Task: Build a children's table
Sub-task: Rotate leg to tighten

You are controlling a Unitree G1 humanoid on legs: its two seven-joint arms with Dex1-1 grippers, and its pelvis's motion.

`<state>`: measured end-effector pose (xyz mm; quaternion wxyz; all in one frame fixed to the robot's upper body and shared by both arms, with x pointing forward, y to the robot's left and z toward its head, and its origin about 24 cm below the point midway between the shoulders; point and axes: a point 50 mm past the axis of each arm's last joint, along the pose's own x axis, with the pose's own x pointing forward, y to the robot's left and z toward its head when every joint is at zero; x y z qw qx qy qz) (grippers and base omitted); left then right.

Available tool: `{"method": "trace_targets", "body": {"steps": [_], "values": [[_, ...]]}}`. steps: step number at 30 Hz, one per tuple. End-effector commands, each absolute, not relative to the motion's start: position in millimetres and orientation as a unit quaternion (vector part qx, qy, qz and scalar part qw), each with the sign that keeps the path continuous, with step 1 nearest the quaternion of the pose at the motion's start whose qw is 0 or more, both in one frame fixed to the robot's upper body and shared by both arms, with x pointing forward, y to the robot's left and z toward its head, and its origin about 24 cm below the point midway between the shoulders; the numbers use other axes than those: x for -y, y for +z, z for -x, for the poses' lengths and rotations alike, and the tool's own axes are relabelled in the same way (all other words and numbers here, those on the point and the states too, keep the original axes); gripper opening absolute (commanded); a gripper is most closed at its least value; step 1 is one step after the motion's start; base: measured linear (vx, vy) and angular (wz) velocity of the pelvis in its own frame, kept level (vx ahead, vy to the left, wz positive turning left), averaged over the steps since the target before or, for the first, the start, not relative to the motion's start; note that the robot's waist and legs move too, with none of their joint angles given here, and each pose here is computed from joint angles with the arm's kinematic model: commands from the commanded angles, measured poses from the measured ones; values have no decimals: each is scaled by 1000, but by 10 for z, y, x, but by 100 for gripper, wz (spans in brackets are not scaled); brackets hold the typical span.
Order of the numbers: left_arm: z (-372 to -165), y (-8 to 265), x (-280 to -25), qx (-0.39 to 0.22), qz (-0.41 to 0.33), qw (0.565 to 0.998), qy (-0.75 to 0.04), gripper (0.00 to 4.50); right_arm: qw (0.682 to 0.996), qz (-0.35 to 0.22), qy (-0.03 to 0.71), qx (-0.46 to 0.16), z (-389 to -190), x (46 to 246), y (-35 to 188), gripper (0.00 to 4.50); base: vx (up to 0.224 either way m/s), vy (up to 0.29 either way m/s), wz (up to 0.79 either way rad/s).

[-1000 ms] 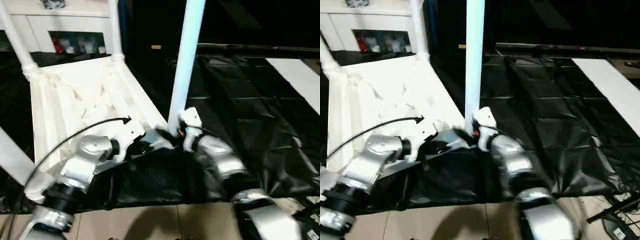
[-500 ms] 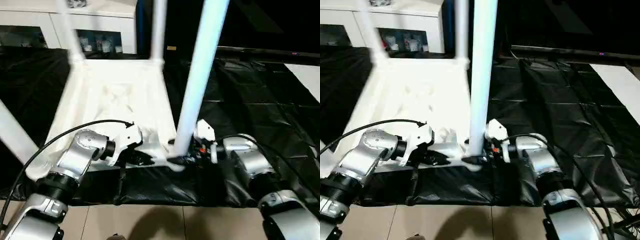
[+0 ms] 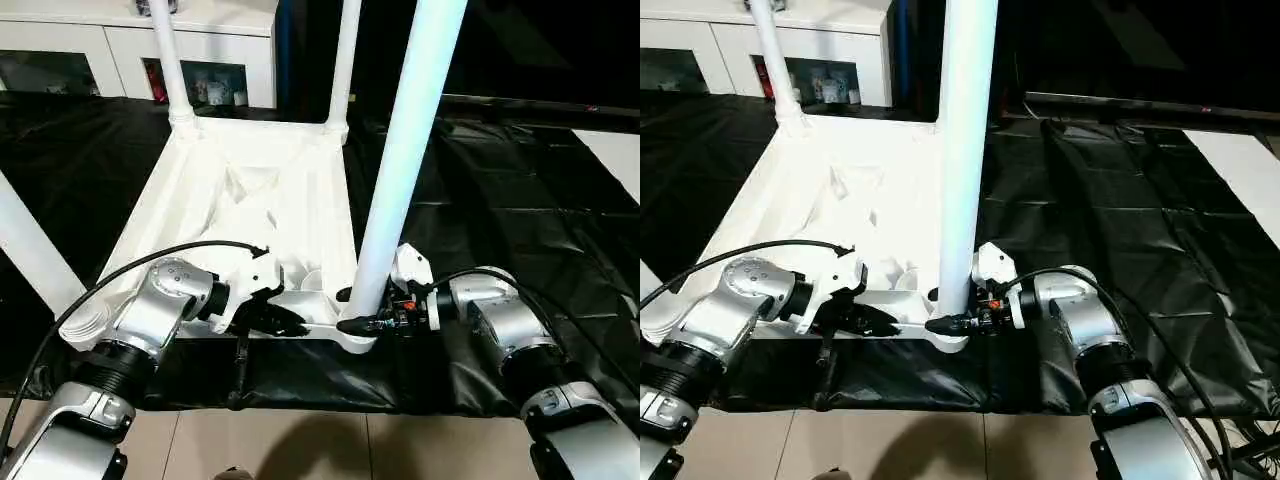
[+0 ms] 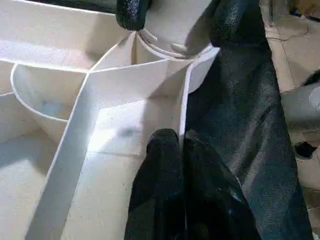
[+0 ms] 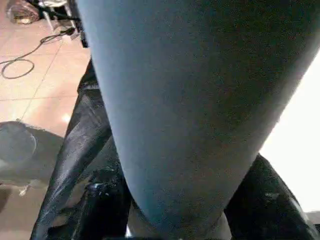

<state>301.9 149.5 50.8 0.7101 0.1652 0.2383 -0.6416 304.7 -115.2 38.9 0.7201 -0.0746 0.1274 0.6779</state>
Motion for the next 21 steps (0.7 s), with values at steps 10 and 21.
{"method": "trace_targets", "body": {"steps": [10, 21], "values": [[-3023, 524, -1103, -190, -146, 810, -535, 0, 857, -14, 487, -166, -3121, 438, 44, 196, -3, 2, -2], [-3015, 550, -1012, -178, -161, 826, -510, 0, 905, -26, 397, -153, -3264, 320, 118, 301, 0, 0, 0]]}}
